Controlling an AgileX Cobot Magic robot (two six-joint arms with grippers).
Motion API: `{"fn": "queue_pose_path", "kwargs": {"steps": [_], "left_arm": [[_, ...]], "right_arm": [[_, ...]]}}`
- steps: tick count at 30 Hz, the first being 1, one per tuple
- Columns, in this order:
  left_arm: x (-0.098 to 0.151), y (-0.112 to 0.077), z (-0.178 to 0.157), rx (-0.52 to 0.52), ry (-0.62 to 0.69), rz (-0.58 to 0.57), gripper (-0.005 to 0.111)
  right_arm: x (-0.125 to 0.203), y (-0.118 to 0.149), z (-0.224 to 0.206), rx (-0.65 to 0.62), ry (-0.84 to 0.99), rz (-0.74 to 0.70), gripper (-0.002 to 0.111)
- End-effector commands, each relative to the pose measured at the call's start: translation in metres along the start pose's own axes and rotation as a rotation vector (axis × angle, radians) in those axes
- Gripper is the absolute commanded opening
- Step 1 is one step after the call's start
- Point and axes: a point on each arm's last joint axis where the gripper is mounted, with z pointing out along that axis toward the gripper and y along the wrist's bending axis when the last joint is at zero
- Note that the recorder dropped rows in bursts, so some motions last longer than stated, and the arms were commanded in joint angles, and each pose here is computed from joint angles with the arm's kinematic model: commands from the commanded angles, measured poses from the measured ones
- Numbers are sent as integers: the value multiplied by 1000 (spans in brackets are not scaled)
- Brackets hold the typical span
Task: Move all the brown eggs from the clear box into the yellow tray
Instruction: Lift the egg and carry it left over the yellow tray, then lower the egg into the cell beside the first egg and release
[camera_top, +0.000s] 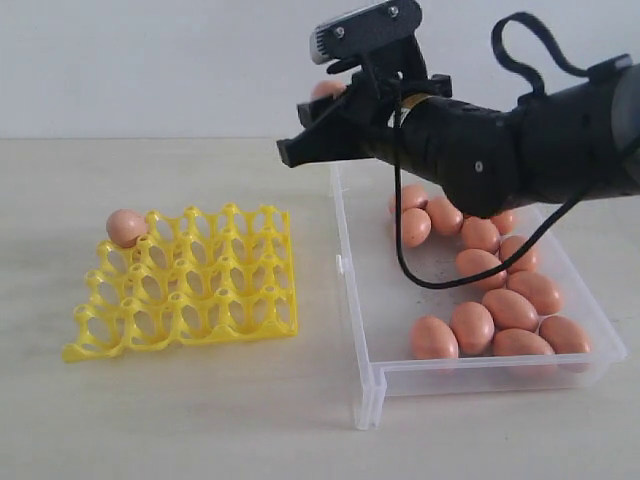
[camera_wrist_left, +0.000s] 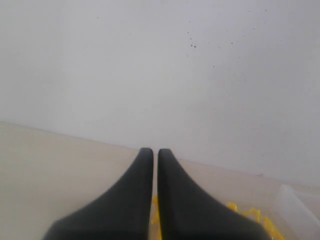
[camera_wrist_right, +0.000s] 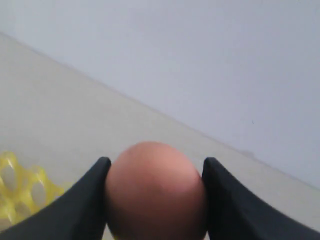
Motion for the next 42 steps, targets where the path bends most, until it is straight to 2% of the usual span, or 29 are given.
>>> {"fn": "queue_pose_path", "kwargs": {"steps": [1, 5, 11, 17, 19, 23, 34, 42], "left_arm": [[-1, 0, 0, 5, -4, 5, 4], [-1, 0, 0, 5, -4, 5, 4], [-1, 0, 0, 5, -4, 5, 4], [-1, 0, 0, 5, -4, 5, 4], [-1, 0, 0, 5, -4, 5, 4], [-1, 0, 0, 5, -4, 5, 4], [-1, 0, 0, 5, -4, 5, 4], [-1, 0, 0, 5, -4, 5, 4]], "right_arm": [[-18, 18, -11, -166, -331, 104, 0], [-14, 30, -9, -295, -405, 101, 0], [15, 42, 11, -460, -437, 166, 0], [30, 45, 55, -765, -302, 267, 0], [31, 49, 73, -819, -237, 271, 0], [37, 60, 102, -811, -125, 232, 0], [63, 87, 148, -815, -86, 260, 0], [76, 88, 170, -762, -53, 290, 0]]}}
